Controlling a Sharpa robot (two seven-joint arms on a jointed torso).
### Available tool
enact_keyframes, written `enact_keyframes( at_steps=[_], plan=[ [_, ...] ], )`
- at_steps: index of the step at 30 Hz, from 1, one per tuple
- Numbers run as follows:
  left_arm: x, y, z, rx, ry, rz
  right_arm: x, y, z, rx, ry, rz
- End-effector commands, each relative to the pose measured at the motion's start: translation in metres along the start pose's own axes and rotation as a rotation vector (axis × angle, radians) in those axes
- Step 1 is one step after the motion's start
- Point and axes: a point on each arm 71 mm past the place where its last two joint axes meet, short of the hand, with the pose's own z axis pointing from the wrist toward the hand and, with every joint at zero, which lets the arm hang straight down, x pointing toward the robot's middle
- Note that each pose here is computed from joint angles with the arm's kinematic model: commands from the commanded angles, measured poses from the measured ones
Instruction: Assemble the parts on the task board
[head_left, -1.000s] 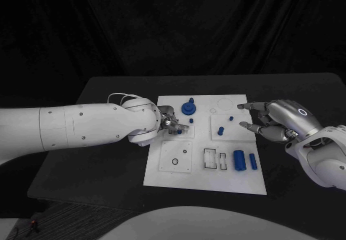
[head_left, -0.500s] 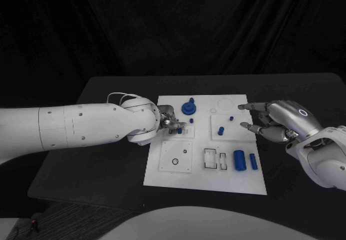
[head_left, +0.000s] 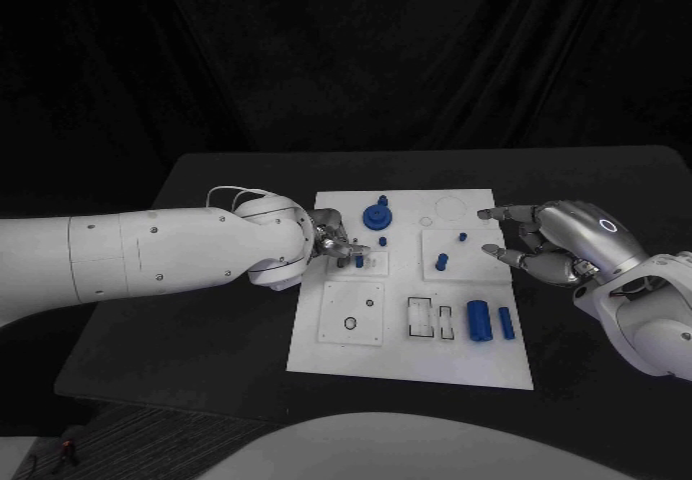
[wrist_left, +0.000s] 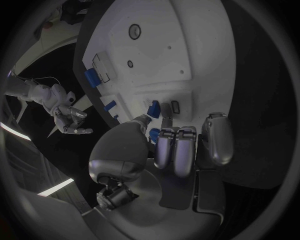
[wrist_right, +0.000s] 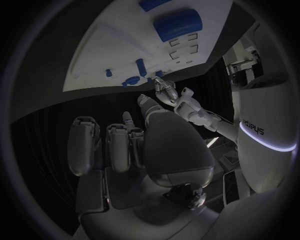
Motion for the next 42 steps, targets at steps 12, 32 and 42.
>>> enact_keyframes(
  at_steps=[12,32,42],
  plan=[
    [-0.0577,-0.0172,0.0011,0.032,0.147,-0.011,0.000,-0.007,-0.001,0.029,-0.005,-0.010],
    [-0.0910,-0.0382,0.0273,-0.121,0.408,0.120,0.001,-0.006,0.000,0.026,-0.005,-0.009],
    [-0.0854,-0.0414,0.0391,-0.149,0.411,0.128,0.000,-0.006,-0.002,0.026,-0.008,0.003]
  ],
)
